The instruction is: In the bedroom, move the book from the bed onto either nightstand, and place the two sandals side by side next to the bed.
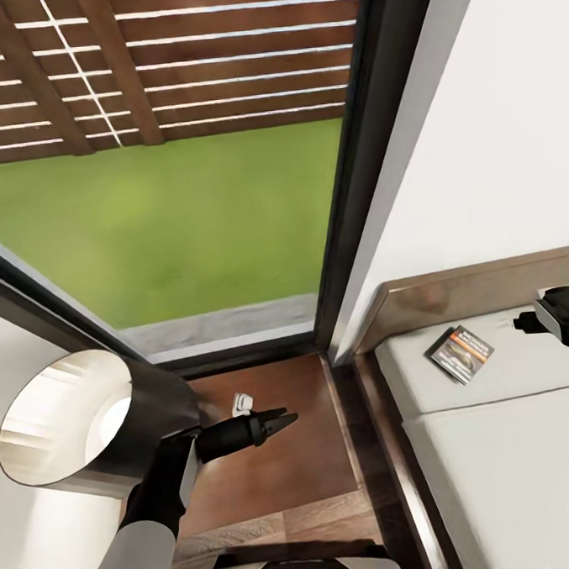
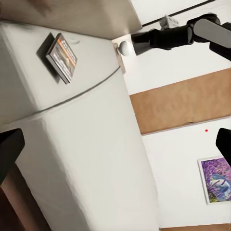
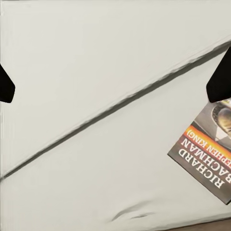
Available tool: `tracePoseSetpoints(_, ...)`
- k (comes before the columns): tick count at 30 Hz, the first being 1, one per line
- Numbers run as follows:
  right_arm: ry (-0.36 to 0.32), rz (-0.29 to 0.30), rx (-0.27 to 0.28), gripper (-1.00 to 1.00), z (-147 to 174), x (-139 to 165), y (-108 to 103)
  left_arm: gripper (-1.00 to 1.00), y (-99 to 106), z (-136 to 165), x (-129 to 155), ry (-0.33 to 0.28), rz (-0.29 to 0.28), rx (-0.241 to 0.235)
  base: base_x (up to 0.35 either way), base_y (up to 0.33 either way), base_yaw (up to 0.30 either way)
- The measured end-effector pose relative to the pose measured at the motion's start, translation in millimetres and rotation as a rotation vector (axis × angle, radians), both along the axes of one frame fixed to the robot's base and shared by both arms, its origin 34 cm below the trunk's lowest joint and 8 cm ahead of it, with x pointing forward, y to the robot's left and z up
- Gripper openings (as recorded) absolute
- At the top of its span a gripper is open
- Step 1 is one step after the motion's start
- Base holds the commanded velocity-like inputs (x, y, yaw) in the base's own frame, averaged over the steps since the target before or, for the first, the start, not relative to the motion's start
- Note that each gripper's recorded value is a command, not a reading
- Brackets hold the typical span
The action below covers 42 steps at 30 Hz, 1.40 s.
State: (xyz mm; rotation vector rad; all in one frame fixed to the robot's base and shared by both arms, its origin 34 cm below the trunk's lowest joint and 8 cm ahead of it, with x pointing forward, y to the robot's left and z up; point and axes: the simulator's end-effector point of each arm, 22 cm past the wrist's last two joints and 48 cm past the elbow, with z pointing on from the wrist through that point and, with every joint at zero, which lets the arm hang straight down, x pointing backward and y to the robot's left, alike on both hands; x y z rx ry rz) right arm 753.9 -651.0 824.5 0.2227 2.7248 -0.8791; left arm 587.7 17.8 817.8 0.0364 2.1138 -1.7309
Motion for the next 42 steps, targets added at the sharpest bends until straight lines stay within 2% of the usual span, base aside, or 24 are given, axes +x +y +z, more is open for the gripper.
tracePoseSetpoints(5,-0.043,0.008,-0.032,1.00,7,3,-19,1.00,0,-4,-1,0.008,0.000,0.000,0.000,0.000,0.000)
tracePoseSetpoints(9,-0.045,0.006,-0.037,1.00,5,2,-22,1.00,0,-7,-3,0.014,0.000,0.000,0.000,0.000,0.000)
tracePoseSetpoints(42,-0.001,0.000,-0.033,1.00,-27,-8,-23,1.00,0,-31,-13,0.066,0.000,0.000,0.000,0.000,0.000)
